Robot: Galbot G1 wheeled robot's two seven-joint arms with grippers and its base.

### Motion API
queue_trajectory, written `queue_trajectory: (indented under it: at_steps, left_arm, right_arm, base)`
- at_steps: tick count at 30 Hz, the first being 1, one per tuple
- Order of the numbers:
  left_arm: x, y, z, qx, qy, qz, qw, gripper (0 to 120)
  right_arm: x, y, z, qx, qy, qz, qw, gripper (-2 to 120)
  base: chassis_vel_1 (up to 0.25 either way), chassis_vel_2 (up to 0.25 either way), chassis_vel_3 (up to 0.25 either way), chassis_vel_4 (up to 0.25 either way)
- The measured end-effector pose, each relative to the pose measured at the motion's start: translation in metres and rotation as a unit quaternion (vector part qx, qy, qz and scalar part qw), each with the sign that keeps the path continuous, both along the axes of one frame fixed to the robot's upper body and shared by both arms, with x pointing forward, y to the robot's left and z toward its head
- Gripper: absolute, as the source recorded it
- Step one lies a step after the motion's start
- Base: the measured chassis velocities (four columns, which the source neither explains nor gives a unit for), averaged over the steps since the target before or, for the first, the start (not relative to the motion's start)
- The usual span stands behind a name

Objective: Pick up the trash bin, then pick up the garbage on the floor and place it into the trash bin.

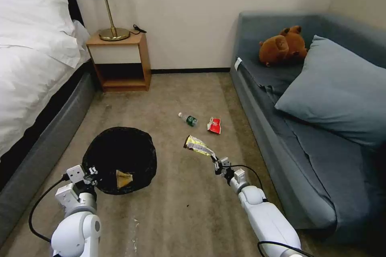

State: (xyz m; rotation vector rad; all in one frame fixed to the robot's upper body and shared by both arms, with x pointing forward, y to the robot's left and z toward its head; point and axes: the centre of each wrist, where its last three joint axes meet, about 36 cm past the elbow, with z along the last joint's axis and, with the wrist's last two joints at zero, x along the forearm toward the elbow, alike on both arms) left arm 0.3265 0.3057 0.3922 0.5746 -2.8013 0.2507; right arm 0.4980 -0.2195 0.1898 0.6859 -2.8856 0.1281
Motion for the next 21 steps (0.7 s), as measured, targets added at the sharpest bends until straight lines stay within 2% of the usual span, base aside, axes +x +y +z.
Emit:
queue_trajectory:
  at_steps: [8,11,14,16,21]
  left_arm:
    - [0.002,-0.001,-0.005,-0.005,0.003,-0.001,1.0,3]
    - [0.004,-0.002,-0.007,-0.006,0.005,-0.001,1.0,3]
    - [0.004,-0.002,-0.008,-0.007,0.005,-0.001,1.0,3]
    - [0.004,-0.001,-0.009,-0.007,0.006,0.0,1.0,3]
    - [0.003,-0.002,-0.01,-0.007,0.007,0.0,0.9999,3]
  right_arm:
    - [0.01,0.017,0.041,0.021,-0.042,-0.009,0.999,0]
    - [0.011,0.035,0.074,0.023,-0.079,0.014,0.997,0]
    - [0.011,0.043,0.091,0.021,-0.098,0.026,0.995,0]
    - [0.009,0.059,0.118,0.021,-0.129,0.049,0.99,0]
    - [0.005,0.077,0.142,0.022,-0.154,0.07,0.985,0]
  base:
    - [0.0,0.0,0.0,0.0]
    - [0.0,0.0,0.0,0.0]
    - [0.0,0.0,0.0,0.0]
    - [0.0,0.0,0.0,0.0]
    - [0.0,0.0,0.0,0.0]
